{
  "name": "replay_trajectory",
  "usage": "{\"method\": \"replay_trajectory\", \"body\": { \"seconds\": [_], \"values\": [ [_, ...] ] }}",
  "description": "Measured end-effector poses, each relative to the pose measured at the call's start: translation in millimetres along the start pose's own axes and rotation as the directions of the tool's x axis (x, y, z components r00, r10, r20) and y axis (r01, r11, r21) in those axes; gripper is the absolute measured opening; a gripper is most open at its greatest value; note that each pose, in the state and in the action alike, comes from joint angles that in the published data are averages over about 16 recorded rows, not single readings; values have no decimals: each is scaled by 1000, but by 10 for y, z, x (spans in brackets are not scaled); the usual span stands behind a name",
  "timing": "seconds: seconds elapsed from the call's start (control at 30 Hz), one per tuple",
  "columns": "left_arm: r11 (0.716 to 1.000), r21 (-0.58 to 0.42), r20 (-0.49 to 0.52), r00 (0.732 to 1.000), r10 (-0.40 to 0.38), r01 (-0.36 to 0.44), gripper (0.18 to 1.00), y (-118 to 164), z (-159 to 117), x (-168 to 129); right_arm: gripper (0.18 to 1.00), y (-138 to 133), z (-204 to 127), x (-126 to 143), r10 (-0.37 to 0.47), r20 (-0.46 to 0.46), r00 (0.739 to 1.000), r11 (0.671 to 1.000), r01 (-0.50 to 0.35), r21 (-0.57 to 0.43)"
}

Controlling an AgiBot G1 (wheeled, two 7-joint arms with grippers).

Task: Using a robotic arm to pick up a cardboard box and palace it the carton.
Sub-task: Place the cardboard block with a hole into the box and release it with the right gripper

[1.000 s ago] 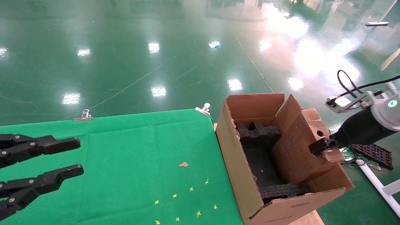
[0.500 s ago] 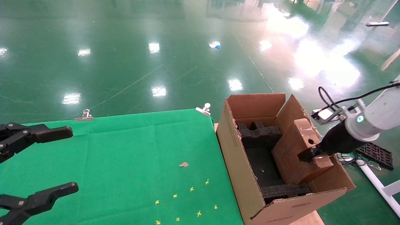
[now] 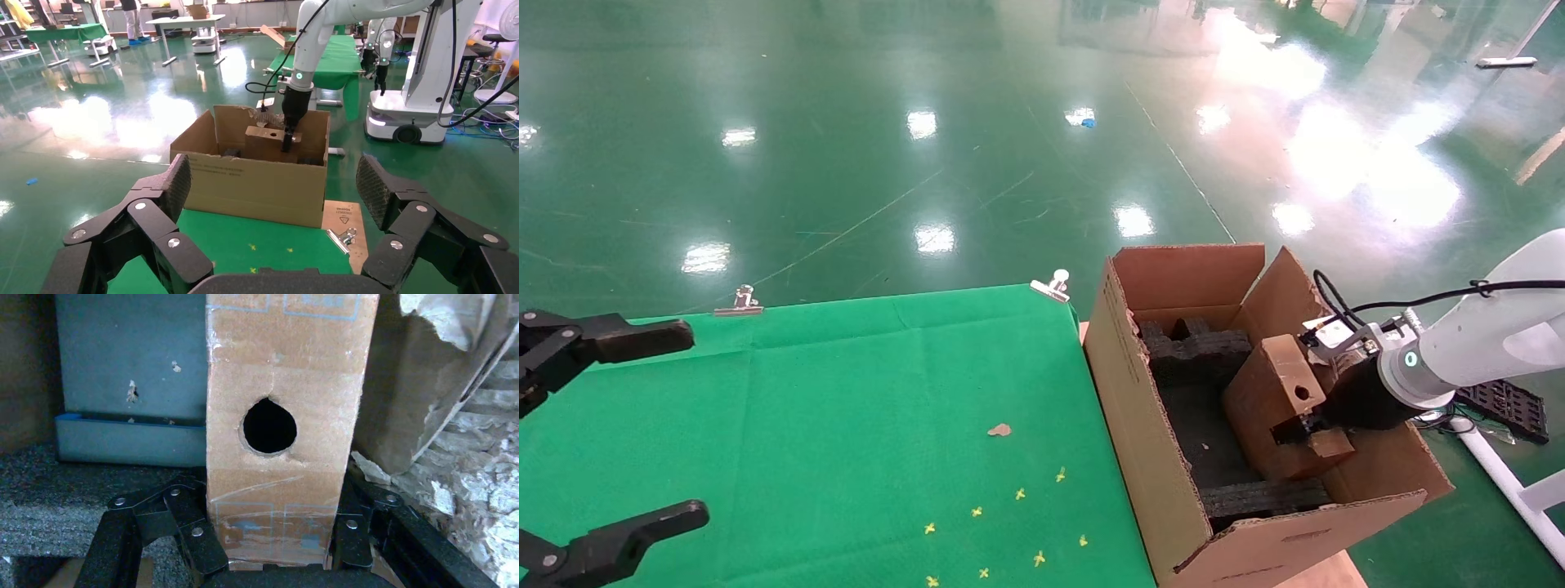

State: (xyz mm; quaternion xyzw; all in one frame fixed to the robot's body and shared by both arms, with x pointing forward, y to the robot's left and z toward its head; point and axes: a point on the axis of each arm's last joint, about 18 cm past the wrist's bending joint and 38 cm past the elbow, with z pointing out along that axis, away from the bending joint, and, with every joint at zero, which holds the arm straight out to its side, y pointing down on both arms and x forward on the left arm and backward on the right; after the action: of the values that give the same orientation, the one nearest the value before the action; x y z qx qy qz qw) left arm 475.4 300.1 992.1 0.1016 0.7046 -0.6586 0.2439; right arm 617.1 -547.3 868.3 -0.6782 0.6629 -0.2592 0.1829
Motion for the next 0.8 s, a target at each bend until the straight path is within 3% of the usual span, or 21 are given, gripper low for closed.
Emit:
{"method": "replay_trajectory", "body": {
  "seconds": [0.53, 0.8],
  "values": [
    [1000, 0, 0, 1000, 0, 0, 1000, 0, 0, 0, 376, -26, -22, 9, -17, -6, 1000, 1000, 17, -22],
    [1000, 0, 0, 1000, 0, 0, 1001, 0, 0, 0, 497, -72, -51, -1, -20, -8, 1000, 1000, 20, -19]
  ]
}}
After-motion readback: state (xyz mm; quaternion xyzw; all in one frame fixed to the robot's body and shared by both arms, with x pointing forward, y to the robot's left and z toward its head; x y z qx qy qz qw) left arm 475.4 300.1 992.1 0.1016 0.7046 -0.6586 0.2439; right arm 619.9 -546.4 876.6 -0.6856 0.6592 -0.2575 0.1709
